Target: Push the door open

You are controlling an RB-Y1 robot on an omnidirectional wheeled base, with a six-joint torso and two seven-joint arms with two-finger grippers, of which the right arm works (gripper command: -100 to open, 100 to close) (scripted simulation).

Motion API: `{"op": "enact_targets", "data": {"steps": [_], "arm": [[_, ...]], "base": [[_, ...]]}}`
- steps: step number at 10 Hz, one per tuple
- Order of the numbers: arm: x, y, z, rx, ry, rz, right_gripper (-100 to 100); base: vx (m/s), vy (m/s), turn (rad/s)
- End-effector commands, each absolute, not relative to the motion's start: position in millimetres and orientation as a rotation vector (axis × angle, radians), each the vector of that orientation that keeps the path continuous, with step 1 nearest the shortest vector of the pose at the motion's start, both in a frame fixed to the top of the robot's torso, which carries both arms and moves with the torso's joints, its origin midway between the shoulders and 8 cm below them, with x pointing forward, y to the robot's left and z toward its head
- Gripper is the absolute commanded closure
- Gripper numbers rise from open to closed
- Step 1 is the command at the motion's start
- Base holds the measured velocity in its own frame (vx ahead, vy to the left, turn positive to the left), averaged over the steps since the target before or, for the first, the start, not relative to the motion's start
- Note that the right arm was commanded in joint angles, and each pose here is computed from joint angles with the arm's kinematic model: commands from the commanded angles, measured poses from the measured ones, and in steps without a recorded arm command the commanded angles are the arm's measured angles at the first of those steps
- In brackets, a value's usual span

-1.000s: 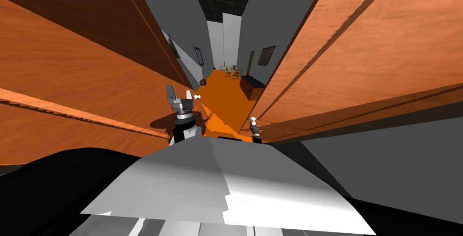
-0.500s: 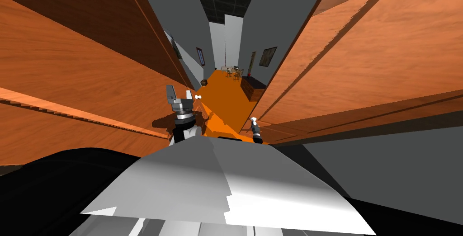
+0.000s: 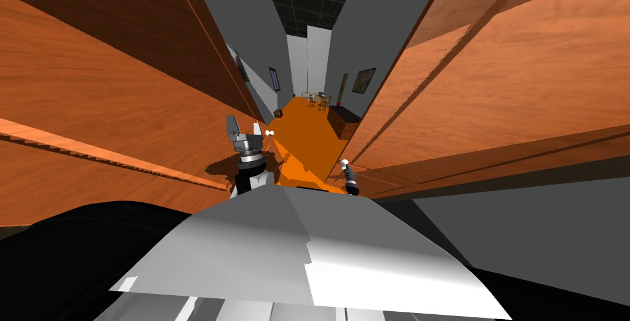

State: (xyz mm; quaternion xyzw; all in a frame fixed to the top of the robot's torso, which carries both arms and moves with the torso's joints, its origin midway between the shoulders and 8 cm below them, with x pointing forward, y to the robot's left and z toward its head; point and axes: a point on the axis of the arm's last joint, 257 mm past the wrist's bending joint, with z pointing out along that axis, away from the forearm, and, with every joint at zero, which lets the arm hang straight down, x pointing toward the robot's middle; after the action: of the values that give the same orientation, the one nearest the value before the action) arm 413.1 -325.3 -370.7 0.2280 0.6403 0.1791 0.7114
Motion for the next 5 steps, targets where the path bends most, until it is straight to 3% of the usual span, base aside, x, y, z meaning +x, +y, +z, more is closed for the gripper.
{"op": "enact_targets", "data": {"steps": [1,2,5], "arm": [[411,-341,-371,0.575,1.399,0.418,100],[406,-341,-372,0.505,1.421,0.366,-100],[393,-351,-376,0.441,1.448,0.29,-100]], "base": [[0.038,-0.034,0.013],[0.008,0.027,-0.027],[-0.028,0.087,-0.034]]}}
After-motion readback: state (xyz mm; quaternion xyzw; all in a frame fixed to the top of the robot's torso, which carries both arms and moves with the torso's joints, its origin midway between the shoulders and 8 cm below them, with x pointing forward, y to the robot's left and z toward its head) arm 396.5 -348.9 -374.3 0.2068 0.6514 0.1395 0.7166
